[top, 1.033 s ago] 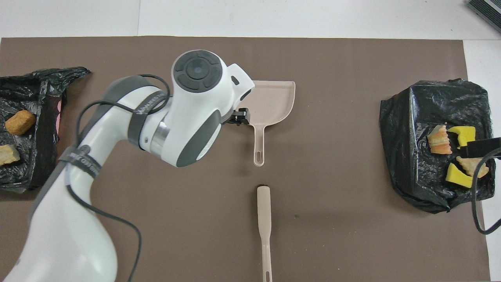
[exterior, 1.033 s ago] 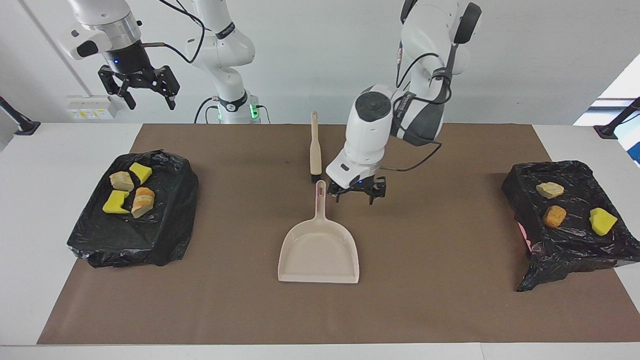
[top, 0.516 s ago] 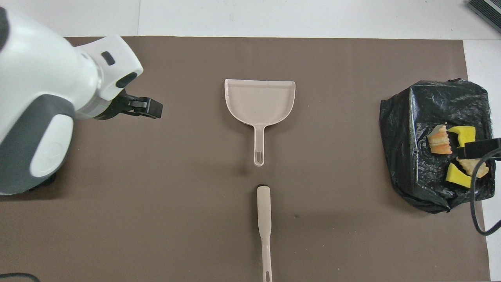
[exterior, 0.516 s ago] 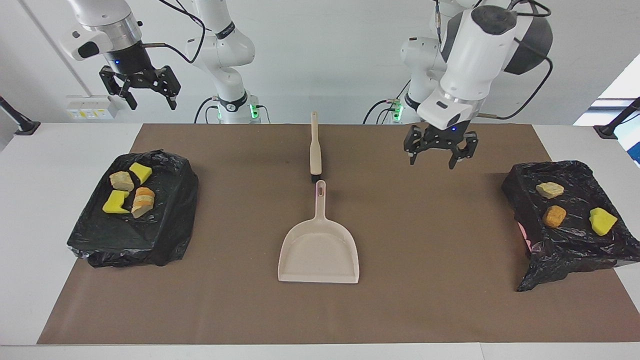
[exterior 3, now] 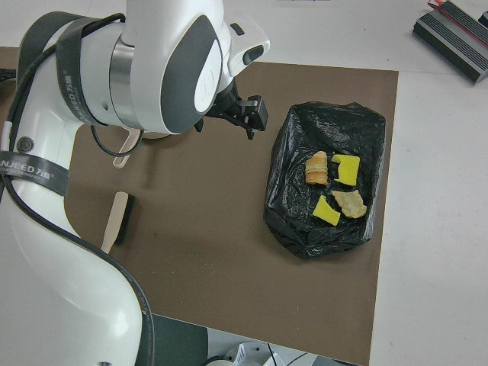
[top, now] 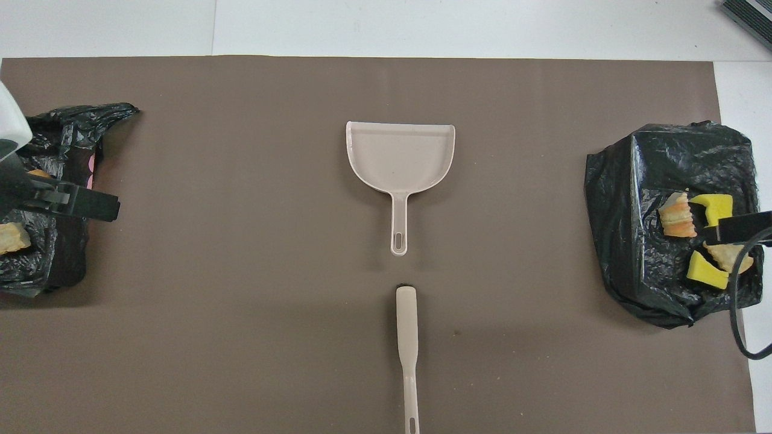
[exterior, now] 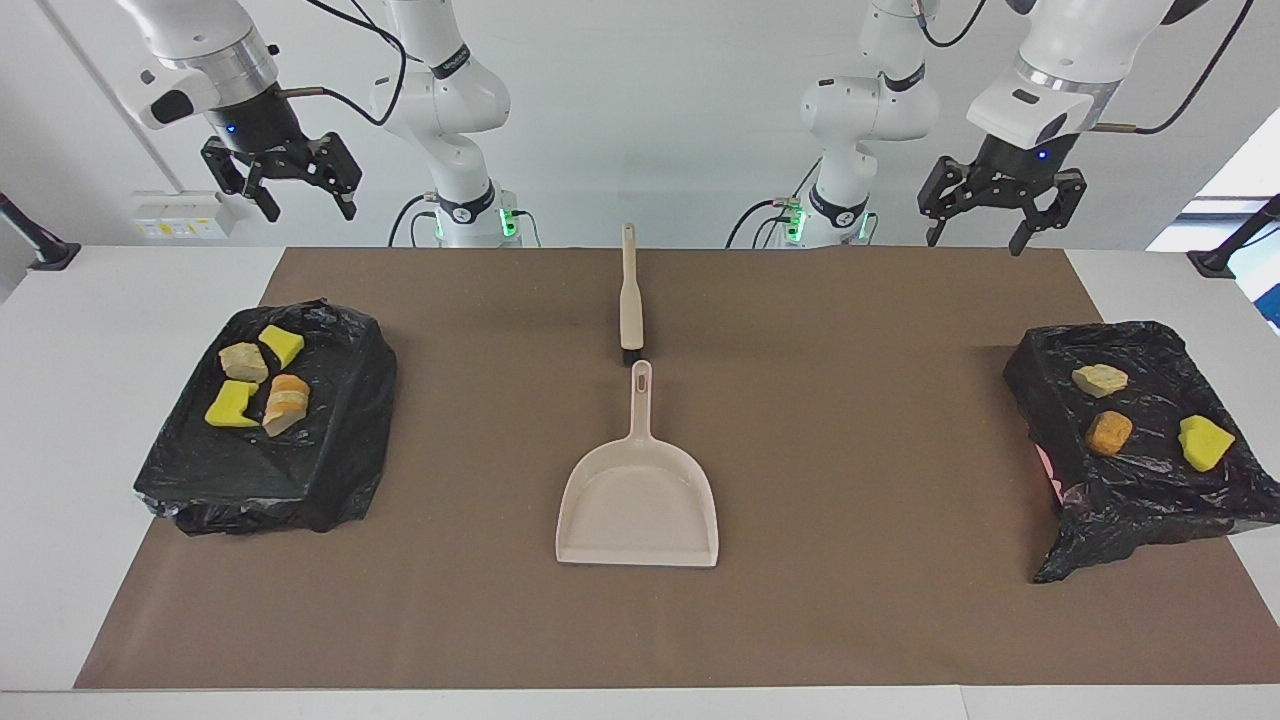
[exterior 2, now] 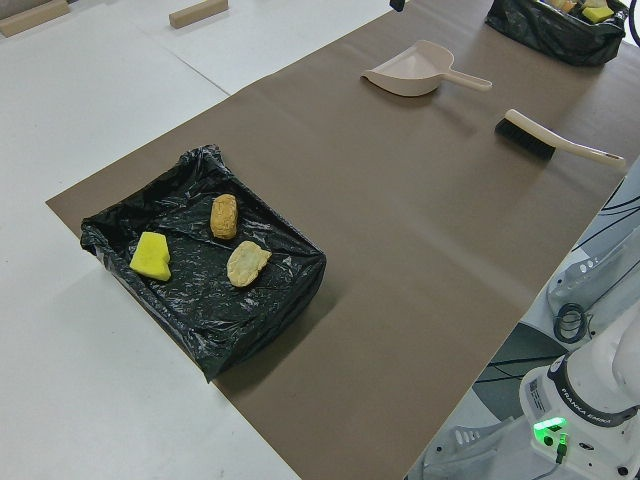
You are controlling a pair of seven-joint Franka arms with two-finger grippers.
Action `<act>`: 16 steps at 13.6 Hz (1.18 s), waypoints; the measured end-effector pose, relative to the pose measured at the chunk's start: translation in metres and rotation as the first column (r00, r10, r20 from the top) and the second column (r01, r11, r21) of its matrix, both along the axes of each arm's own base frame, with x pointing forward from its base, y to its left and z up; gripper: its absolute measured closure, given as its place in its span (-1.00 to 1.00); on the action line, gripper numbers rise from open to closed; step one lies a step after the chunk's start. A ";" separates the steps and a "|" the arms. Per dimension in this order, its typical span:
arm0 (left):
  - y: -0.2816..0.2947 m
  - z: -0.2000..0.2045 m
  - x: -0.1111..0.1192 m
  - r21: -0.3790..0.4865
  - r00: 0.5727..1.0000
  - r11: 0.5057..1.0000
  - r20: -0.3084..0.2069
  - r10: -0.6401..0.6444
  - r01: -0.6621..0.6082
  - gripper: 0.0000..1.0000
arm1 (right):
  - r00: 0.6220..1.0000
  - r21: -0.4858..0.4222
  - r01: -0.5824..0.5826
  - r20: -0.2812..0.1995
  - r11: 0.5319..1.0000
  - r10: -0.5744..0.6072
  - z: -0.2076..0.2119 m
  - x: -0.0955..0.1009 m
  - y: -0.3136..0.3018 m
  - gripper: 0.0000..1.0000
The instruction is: Sweep and dump trash in bin
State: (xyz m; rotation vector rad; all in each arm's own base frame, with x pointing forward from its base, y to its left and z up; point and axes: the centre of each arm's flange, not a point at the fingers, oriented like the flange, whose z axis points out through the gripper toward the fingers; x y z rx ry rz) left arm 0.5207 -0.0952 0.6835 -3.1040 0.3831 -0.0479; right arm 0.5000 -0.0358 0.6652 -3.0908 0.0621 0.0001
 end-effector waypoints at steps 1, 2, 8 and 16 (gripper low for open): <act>0.003 0.001 -0.002 0.002 1.000 1.000 -0.013 -0.004 0.004 -1.00 | 1.000 -0.011 0.001 -0.001 1.000 -0.002 0.000 0.000 -0.002 -1.00; 0.005 0.002 -0.002 0.003 1.000 1.000 -0.015 -0.006 0.006 -1.00 | 1.000 -0.024 0.001 -0.002 1.000 -0.001 0.000 0.000 -0.003 -1.00; 0.019 0.001 0.000 0.003 1.000 1.000 -0.020 0.015 -0.015 -1.00 | 1.000 -0.034 -0.007 -0.002 0.999 0.007 0.000 0.000 -0.004 -1.00; 0.041 0.001 0.003 0.003 0.999 0.999 -0.022 0.033 -0.033 -1.00 | 1.000 -0.034 -0.007 -0.002 0.999 0.007 0.000 0.000 -0.004 -1.00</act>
